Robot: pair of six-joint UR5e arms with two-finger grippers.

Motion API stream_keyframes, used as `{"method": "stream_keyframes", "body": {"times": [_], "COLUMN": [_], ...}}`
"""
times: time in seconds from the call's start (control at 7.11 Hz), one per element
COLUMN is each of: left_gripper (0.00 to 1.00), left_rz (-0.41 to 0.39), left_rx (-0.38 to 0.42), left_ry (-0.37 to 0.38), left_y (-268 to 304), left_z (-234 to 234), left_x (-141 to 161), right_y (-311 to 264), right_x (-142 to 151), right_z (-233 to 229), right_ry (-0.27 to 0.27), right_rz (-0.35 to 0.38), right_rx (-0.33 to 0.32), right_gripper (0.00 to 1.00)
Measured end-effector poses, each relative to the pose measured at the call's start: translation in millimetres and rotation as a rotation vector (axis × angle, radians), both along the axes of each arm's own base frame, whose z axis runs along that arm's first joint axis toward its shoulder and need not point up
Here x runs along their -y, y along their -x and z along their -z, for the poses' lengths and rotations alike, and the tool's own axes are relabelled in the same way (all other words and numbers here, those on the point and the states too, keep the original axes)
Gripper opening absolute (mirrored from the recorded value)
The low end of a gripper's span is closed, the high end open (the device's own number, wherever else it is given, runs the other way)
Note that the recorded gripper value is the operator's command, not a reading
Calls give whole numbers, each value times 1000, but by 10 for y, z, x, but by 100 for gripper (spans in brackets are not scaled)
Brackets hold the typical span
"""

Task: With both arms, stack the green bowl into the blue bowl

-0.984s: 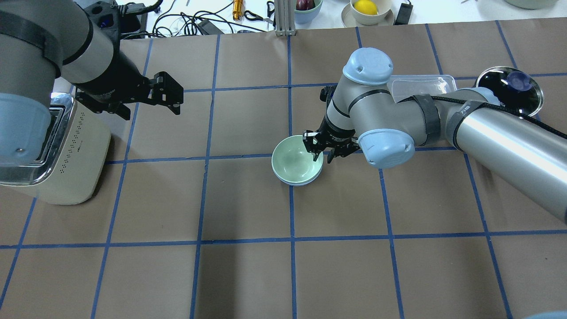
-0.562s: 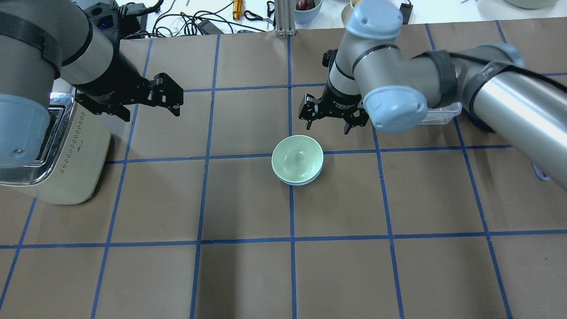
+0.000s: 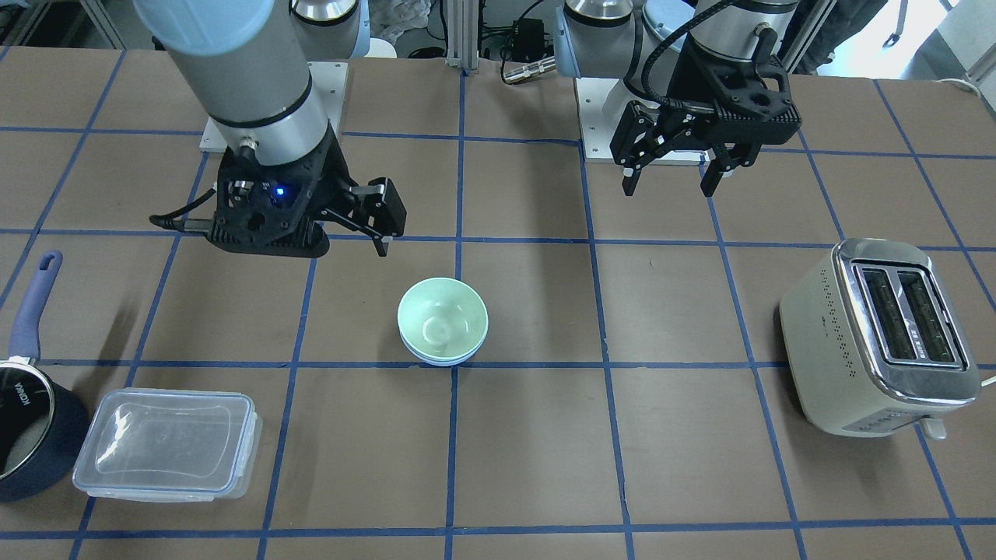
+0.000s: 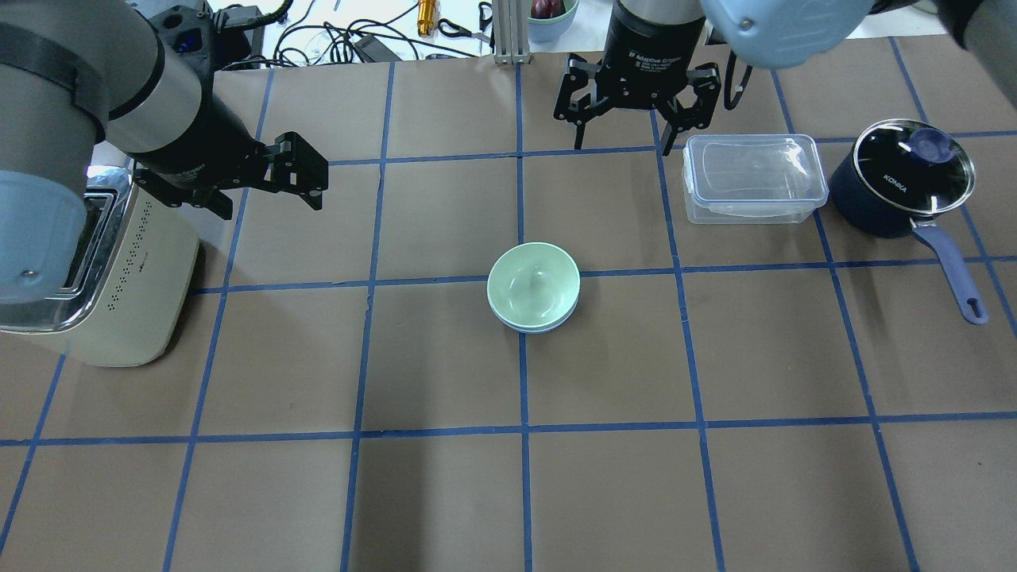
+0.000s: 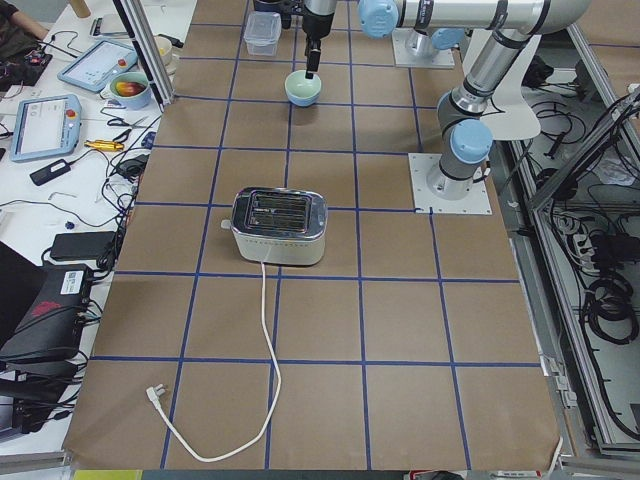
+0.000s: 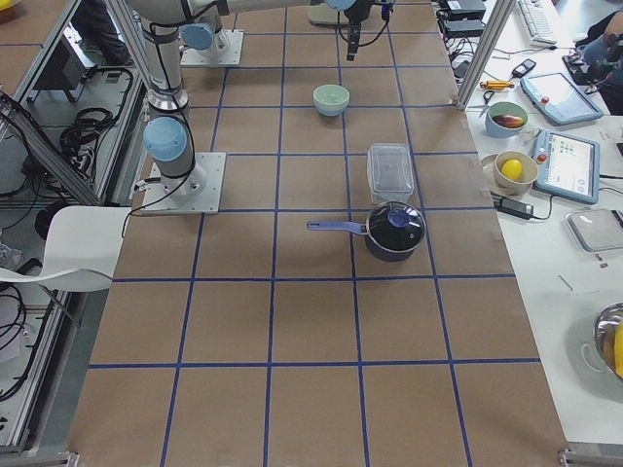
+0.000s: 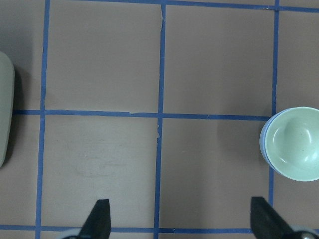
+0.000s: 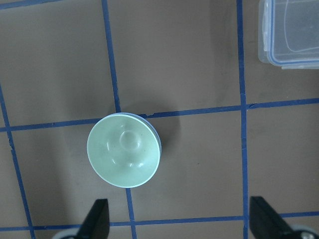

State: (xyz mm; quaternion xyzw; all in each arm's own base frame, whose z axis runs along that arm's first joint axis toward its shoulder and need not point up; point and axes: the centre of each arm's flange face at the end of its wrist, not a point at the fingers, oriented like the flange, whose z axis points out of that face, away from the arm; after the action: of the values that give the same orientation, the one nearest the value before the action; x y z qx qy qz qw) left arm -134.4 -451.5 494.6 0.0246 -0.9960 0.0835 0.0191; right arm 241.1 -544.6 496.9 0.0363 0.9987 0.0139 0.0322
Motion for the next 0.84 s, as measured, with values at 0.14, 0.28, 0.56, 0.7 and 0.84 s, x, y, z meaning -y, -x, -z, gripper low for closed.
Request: {"method": "stream_keyframes", "body": {"times": [0.14, 0.28, 0.56, 0.7, 0.84], "left_gripper": [100, 100, 100, 100, 100], "left_rz": [-1, -2, 0, 1, -1], "left_rx": [0, 0, -7, -10, -9], "left_ry": [3, 7, 12, 14, 17], "left_y": [0, 0, 12, 21, 13], "left_z": [-12, -31, -53, -63, -84], "left_x": [3, 5, 5, 7, 12], "right_y": [76, 214, 647, 803, 870], "right_x": [-124, -247, -493, -603, -660], "right_z": [-116, -181, -261, -258, -247], "right_ry": [6, 13, 17, 13, 12], "right_rz": [-35, -54, -57, -67, -80], "right_rx": [-8, -33, -75, -80, -83], "right_gripper": [97, 97, 97, 97, 97]}}
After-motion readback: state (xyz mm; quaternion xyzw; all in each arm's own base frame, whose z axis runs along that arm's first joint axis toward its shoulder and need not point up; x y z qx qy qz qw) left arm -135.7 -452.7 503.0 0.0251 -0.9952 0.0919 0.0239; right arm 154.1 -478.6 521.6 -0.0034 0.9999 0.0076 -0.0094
